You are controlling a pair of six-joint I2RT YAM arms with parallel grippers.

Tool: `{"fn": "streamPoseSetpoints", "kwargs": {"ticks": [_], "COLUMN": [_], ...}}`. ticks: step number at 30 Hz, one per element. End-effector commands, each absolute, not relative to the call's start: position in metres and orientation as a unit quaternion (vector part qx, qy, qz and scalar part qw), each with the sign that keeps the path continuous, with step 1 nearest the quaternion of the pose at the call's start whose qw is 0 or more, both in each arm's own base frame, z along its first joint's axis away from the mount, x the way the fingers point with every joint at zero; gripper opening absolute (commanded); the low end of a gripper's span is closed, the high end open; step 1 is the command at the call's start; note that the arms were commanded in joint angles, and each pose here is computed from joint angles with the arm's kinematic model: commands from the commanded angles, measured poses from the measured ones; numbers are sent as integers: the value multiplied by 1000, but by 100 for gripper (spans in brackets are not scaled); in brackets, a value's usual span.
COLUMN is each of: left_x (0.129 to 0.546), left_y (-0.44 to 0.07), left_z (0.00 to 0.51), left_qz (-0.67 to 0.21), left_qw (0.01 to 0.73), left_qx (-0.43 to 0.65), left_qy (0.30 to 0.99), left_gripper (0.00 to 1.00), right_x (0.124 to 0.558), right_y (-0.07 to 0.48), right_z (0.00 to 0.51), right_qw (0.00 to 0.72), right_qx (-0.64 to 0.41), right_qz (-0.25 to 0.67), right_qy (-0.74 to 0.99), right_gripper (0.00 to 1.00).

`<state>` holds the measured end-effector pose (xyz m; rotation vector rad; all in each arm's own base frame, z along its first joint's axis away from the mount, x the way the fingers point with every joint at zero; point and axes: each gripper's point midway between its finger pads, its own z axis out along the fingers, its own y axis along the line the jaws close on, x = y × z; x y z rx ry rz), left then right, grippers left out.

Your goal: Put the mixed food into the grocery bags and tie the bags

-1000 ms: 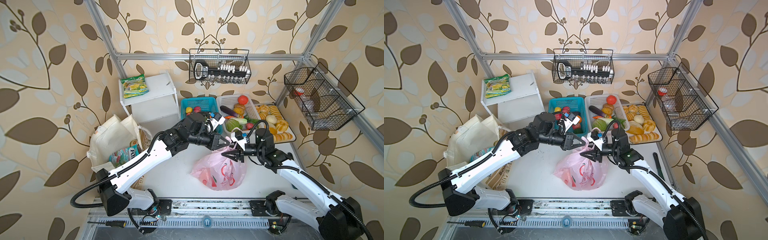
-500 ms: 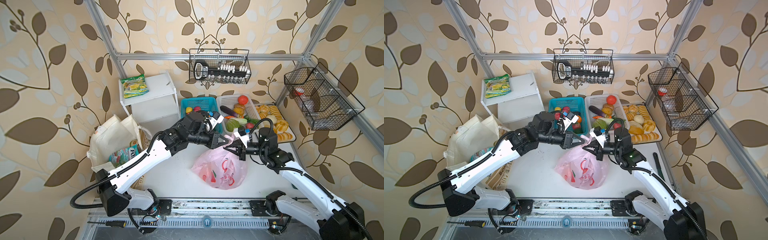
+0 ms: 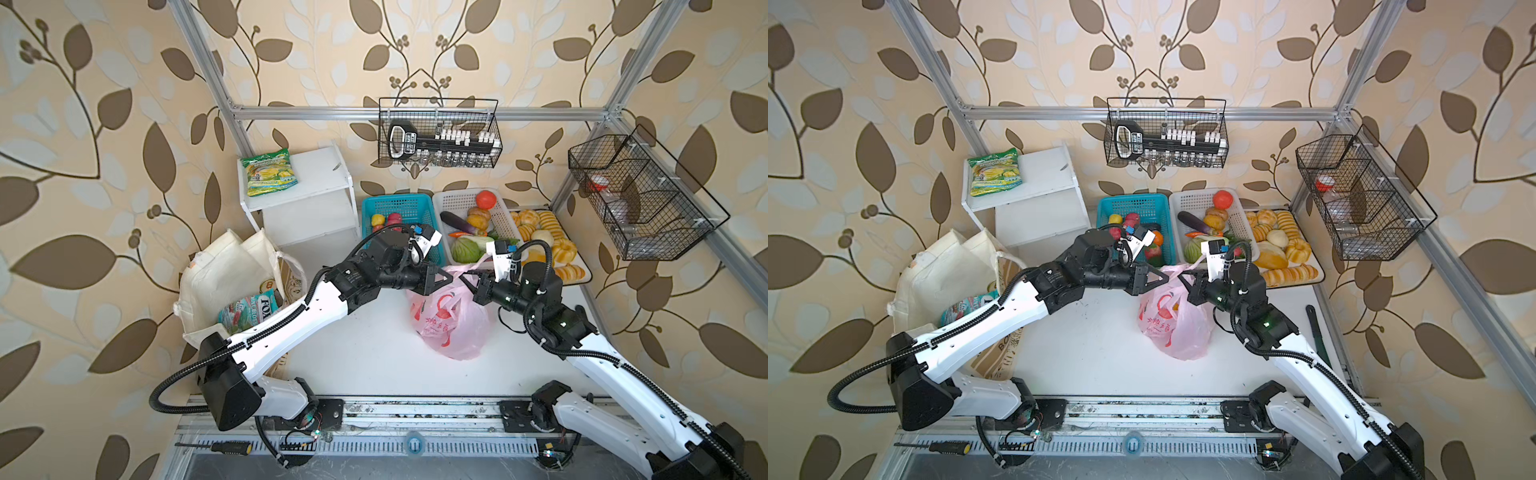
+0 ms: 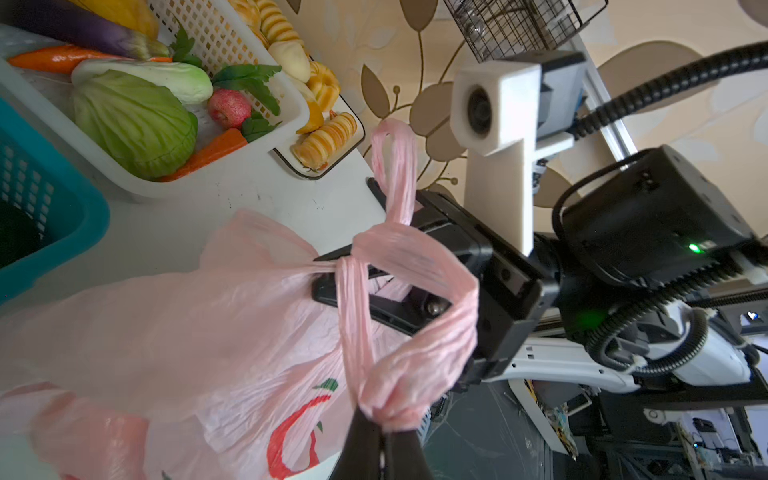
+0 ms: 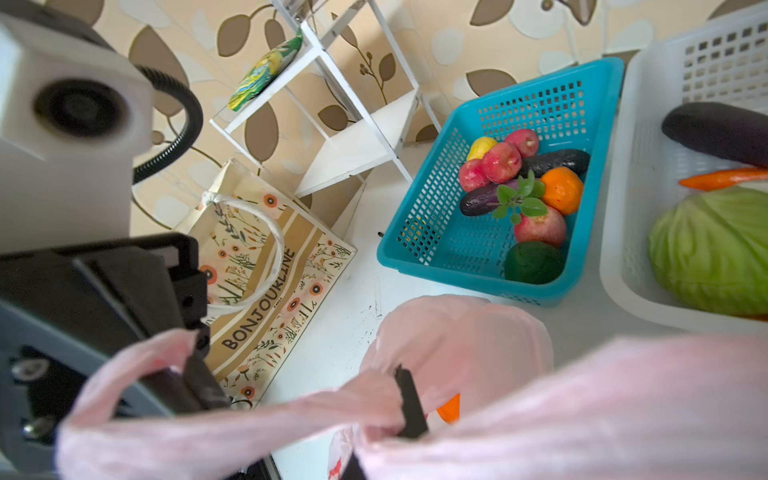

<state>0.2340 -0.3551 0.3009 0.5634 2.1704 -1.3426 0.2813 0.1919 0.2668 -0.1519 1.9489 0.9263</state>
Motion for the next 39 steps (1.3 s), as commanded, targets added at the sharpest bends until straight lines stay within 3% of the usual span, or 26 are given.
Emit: {"fn": "streamPoseSetpoints", "kwargs": {"ticks": [1, 3, 5, 6, 9, 13, 16, 22, 30, 36, 39], "left_x": [221, 218, 215, 213, 218, 231, 239, 230, 257, 283, 290], "left_y": [-358, -359, -357, -355, -340, -308, -297, -327, -356, -364, -369], "left_z": [286, 277, 268, 268, 288, 318, 343, 378, 370, 372, 373], "left_qz": [-520, -522, -515, -513, -482, -408, -423, -479, -484, -479, -486], "left_qw": [226, 225, 220, 222, 275, 352, 373, 306, 198, 226, 229], "left_qx": [191, 188, 188, 191, 202, 209, 216, 335, 284, 235, 222], "left_qy": [801, 801, 807, 807, 807, 816, 797, 752, 804, 815, 814], "left_gripper": [0, 0, 26, 32, 62, 85, 97, 99, 99, 97, 87], "right_x": [299, 298, 295, 291, 284, 279, 277, 267, 268, 268, 267], "right_y": [155, 151, 154, 157, 165, 171, 176, 188, 188, 188, 189], "right_z": [244, 237, 239, 241, 242, 243, 250, 256, 261, 261, 261], "right_qw": [471, 463, 472, 478, 492, 505, 520, 536, 543, 545, 545], "right_qx": [27, 21, -10, -35, -92, -145, -172, -243, -248, -251, -256], "right_qz": [317, 309, 305, 305, 293, 272, 276, 278, 274, 273, 273], "right_qy": [823, 831, 827, 823, 815, 806, 790, 759, 753, 752, 751], "right_gripper": [1, 2, 2, 0, 0, 0, 0, 1, 1, 0, 0]}}
